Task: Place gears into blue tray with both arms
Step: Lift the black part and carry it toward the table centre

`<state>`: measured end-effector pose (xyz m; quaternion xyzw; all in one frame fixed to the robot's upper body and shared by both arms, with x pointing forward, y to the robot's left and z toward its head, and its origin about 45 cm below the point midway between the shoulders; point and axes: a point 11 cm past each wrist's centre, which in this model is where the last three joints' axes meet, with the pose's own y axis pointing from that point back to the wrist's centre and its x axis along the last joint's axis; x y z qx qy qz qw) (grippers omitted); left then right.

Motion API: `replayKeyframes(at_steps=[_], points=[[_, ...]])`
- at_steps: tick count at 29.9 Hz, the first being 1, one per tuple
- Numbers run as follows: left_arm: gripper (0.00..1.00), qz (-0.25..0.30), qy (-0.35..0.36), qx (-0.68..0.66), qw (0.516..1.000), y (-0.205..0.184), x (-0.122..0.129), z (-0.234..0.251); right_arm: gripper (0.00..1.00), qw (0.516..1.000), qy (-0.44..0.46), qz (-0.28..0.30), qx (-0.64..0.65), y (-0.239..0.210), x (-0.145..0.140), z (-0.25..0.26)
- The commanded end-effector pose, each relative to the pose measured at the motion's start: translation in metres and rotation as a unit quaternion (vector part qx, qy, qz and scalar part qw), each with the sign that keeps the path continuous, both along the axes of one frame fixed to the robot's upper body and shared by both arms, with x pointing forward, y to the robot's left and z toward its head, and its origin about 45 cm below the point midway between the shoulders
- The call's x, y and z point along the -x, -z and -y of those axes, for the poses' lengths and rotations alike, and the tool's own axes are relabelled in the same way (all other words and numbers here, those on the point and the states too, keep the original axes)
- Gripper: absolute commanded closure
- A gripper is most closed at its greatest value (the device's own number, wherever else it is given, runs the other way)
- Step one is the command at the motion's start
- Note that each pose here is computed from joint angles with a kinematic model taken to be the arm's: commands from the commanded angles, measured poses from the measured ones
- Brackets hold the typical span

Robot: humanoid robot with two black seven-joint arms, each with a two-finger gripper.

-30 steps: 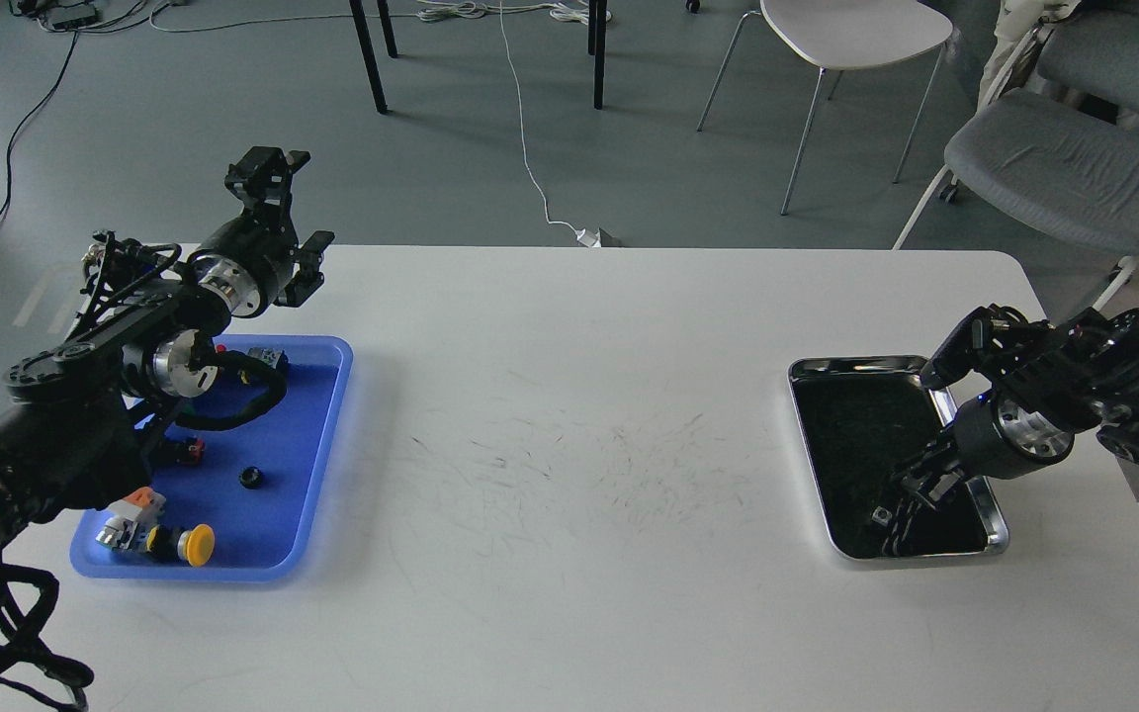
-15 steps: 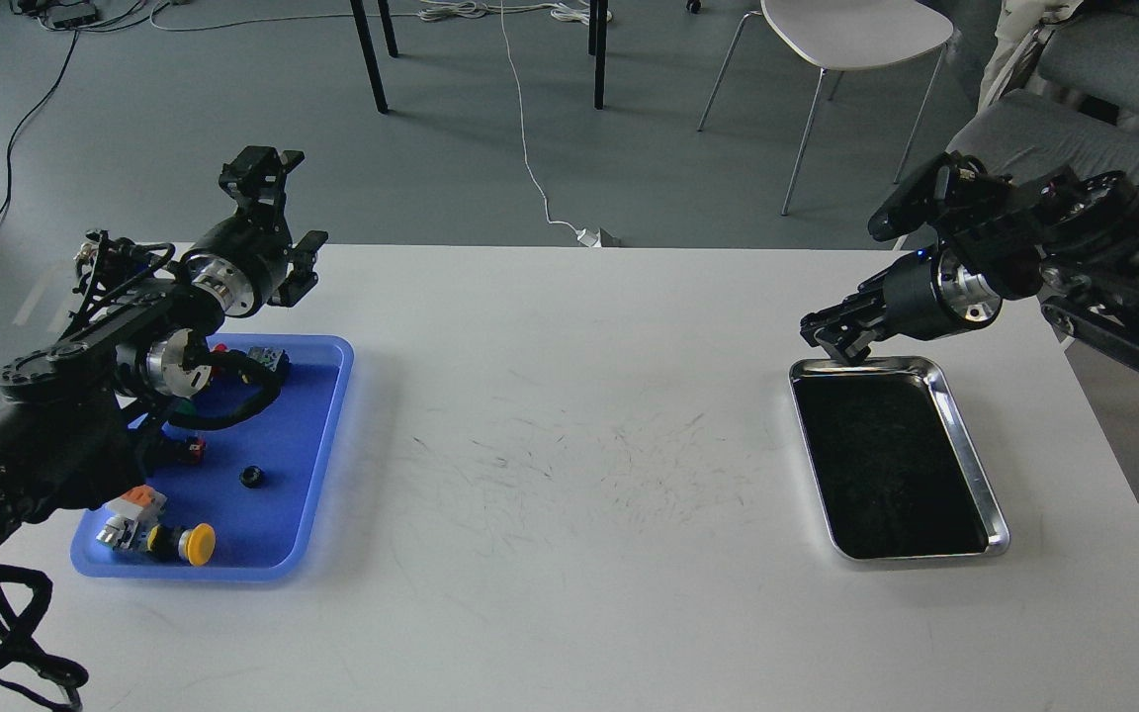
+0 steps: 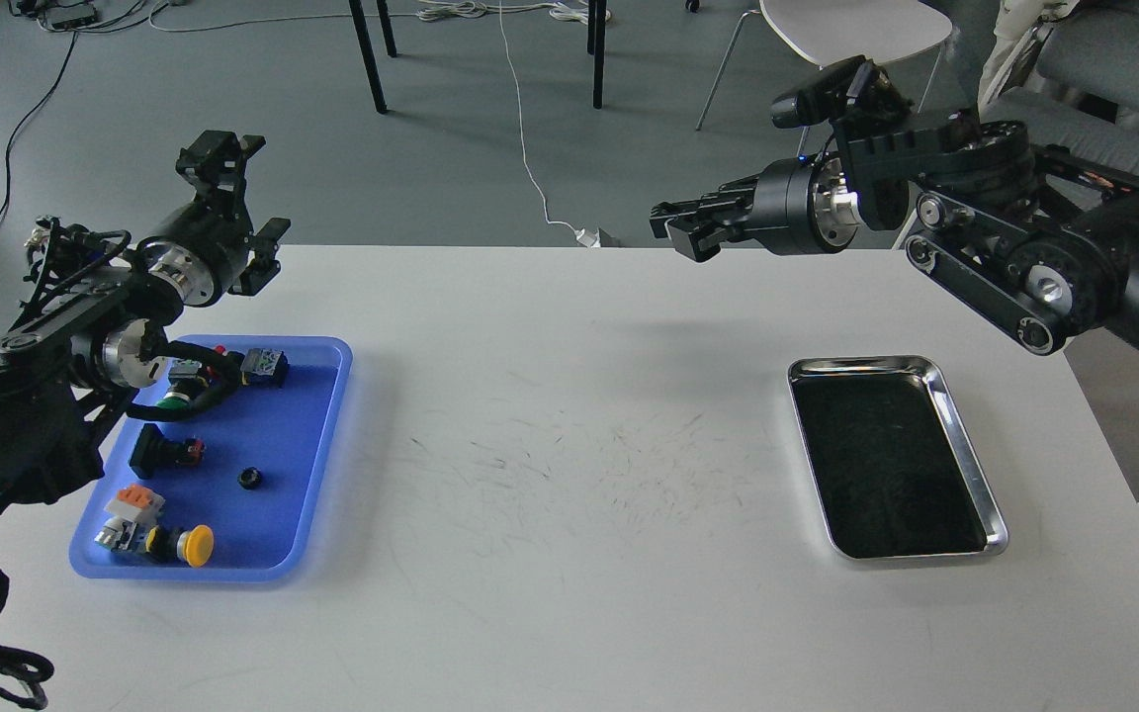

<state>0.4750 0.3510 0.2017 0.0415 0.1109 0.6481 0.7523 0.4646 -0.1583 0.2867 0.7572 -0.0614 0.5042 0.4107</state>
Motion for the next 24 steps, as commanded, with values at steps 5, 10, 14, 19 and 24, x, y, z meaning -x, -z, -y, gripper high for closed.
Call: replayKeyframes(at_steps=[5,10,14,19,24], points=[[0.01,0.001,-0.002,-0.002,1.0,-0.002,0.0,-0.002,0.99,0.998,-0.035,-0.016,-0.051,0.023,0.018,-0.057],[0.01,0.002,-0.004,-0.005,1.0,-0.004,0.0,-0.007,0.99,0.995,-0.061,-0.03,-0.076,0.031,0.032,-0.087],[0.01,0.005,-0.008,-0.01,1.0,-0.008,0.0,-0.015,0.99,0.992,-0.082,-0.042,-0.09,0.037,0.045,-0.109],[0.01,0.013,-0.008,-0.017,1.0,-0.02,0.003,-0.027,0.99,0.986,-0.116,-0.062,-0.099,0.05,0.067,-0.141],[0.01,0.02,-0.012,-0.022,0.999,-0.029,0.005,-0.039,0.99,0.984,-0.144,-0.073,-0.077,0.069,0.085,-0.154]])
